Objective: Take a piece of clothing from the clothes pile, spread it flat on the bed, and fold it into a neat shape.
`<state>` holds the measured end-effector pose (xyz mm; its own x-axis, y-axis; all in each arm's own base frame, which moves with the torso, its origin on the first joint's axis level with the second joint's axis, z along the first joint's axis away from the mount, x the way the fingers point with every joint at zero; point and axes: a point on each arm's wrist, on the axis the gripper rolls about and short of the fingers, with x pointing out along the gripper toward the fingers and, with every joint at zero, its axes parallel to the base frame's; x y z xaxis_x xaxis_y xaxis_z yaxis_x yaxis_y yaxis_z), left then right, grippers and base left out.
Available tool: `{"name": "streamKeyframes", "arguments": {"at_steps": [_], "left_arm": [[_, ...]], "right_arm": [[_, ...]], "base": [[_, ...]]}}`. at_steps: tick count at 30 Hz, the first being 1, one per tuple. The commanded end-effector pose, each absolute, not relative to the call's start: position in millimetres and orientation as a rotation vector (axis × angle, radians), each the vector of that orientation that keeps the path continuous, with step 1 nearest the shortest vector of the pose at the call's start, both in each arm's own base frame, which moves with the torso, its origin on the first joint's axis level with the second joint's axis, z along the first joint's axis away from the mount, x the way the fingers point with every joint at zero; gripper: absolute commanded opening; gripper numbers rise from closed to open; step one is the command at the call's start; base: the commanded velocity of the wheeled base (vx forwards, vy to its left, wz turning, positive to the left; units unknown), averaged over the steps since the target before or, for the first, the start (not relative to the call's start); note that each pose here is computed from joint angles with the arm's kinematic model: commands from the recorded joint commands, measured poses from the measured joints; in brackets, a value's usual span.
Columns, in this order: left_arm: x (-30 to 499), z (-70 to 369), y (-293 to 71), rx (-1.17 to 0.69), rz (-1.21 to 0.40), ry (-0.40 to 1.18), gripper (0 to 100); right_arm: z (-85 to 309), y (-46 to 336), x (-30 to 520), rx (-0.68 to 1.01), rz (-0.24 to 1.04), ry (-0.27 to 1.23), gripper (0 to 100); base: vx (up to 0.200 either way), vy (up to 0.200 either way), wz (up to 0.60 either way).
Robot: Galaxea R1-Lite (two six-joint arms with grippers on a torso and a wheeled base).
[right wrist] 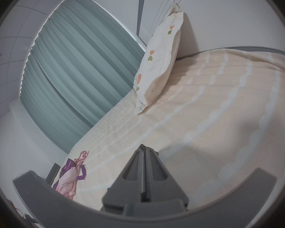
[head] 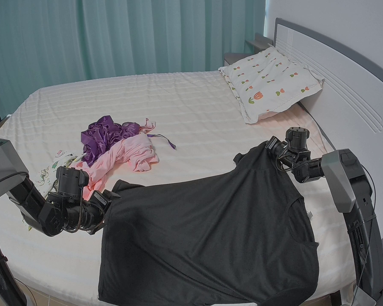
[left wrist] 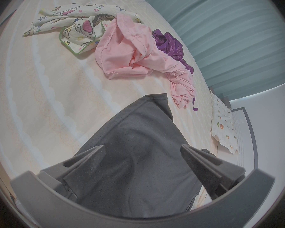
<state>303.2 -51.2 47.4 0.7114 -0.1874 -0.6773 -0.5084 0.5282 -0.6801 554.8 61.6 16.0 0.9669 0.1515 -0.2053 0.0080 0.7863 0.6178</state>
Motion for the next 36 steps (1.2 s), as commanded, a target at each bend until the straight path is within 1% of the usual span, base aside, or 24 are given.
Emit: {"name": "streamKeyframes", "arguments": {"at_steps": [1,4,17,18,22,25,26,29,32,36], "left_arm": [[303,47,-51,-1.021,0.217,0.788,100],[303,47,-51,-1.021,0.218,0.787,100],[303,48,-52,-1.021,0.216,0.787,100],[303,48,-52,-1.018,0.215,0.787,100],[302,48,-53,-1.013,0.21,0.789,100],[299,48,-54,-1.009,0.207,0.796,100],[299,48,-54,-1.009,0.204,0.798,100],[299,49,-54,-1.009,0.205,0.794,100],[291,55,-54,-1.01,0.19,0.79,100],[283,62,-56,-1.008,0.168,0.782,100]], "right_arm": [[23,58,556,0.666,0.087,0.21,0],[31,59,555,0.665,0.097,0.187,0],[37,53,556,0.66,0.1,0.17,0],[30,53,556,0.657,0.092,0.199,100],[23,51,555,0.645,0.07,0.243,100],[29,43,555,0.617,0.054,0.249,100],[36,39,554,0.582,0.044,0.24,100],[45,34,551,0.573,0.027,0.23,100],[57,31,521,0.574,0.011,0.307,100],[70,32,484,0.576,0.041,0.321,100]], "base": [[0.0,0.0,0.0],[0.0,0.0,0.0],[0.0,0.0,0.0],[0.0,0.0,0.0],[0.0,0.0,0.0],[0.0,0.0,0.0],[0.0,0.0,0.0],[0.0,0.0,0.0],[0.0,0.0,0.0],[0.0,0.0,0.0]]}}
